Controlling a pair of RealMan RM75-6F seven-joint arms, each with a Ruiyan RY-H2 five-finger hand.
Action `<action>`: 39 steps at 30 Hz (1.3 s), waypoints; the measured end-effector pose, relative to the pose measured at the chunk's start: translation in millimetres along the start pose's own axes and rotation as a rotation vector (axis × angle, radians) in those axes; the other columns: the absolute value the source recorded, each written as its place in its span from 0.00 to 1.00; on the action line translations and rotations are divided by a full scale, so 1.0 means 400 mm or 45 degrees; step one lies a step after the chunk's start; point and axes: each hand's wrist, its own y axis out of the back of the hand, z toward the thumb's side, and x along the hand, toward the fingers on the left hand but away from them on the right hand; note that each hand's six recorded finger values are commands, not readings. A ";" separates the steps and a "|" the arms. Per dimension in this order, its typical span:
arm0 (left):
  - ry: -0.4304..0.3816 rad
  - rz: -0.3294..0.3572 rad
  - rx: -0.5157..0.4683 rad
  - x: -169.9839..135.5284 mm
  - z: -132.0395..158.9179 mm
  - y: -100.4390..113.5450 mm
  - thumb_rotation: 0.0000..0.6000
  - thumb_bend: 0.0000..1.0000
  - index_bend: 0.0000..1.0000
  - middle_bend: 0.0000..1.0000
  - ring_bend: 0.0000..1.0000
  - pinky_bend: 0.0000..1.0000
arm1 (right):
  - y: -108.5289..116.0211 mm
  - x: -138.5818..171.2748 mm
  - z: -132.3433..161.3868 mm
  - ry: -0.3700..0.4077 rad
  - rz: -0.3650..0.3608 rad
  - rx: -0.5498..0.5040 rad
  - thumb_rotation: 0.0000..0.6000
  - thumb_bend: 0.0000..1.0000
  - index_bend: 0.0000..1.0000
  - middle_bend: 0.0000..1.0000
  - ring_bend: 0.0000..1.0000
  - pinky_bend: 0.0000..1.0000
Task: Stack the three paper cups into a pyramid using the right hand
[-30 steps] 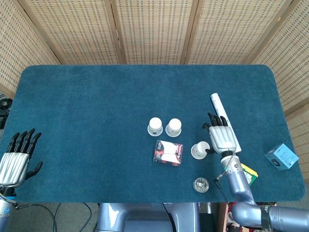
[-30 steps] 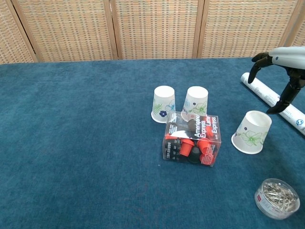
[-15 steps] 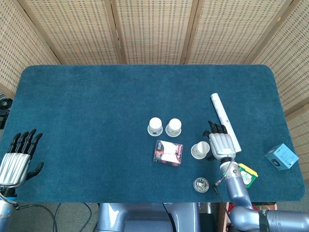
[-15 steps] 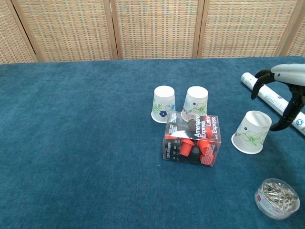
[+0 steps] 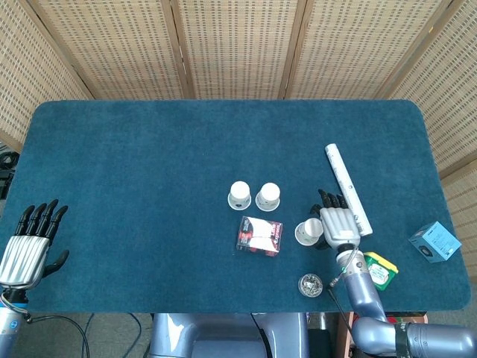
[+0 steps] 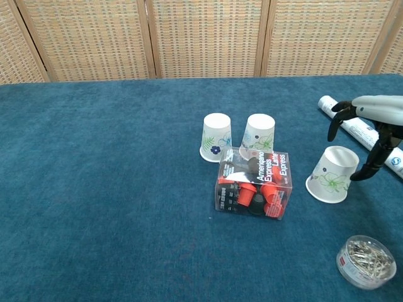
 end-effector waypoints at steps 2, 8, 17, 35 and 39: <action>0.000 0.003 -0.003 0.000 0.001 0.002 1.00 0.31 0.00 0.00 0.00 0.00 | -0.005 -0.003 0.008 0.008 0.003 -0.002 1.00 0.04 0.36 0.00 0.00 0.00; 0.001 0.001 -0.005 -0.001 -0.001 0.001 1.00 0.31 0.00 0.00 0.00 0.00 | -0.008 -0.015 0.012 0.011 -0.015 0.034 1.00 0.04 0.40 0.00 0.00 0.00; 0.000 0.000 -0.011 0.001 0.000 0.001 1.00 0.31 0.00 0.00 0.00 0.00 | -0.012 -0.028 0.008 0.001 -0.011 0.053 1.00 0.04 0.43 0.00 0.00 0.00; 0.001 -0.001 -0.016 0.000 -0.001 0.001 1.00 0.31 0.00 0.00 0.00 0.00 | 0.055 -0.028 0.051 0.048 -0.101 0.057 1.00 0.04 0.54 0.00 0.00 0.00; 0.003 0.002 -0.016 0.000 -0.003 0.003 1.00 0.31 0.00 0.00 0.00 0.00 | 0.108 -0.022 0.073 0.068 -0.154 0.073 1.00 0.04 0.54 0.00 0.00 0.00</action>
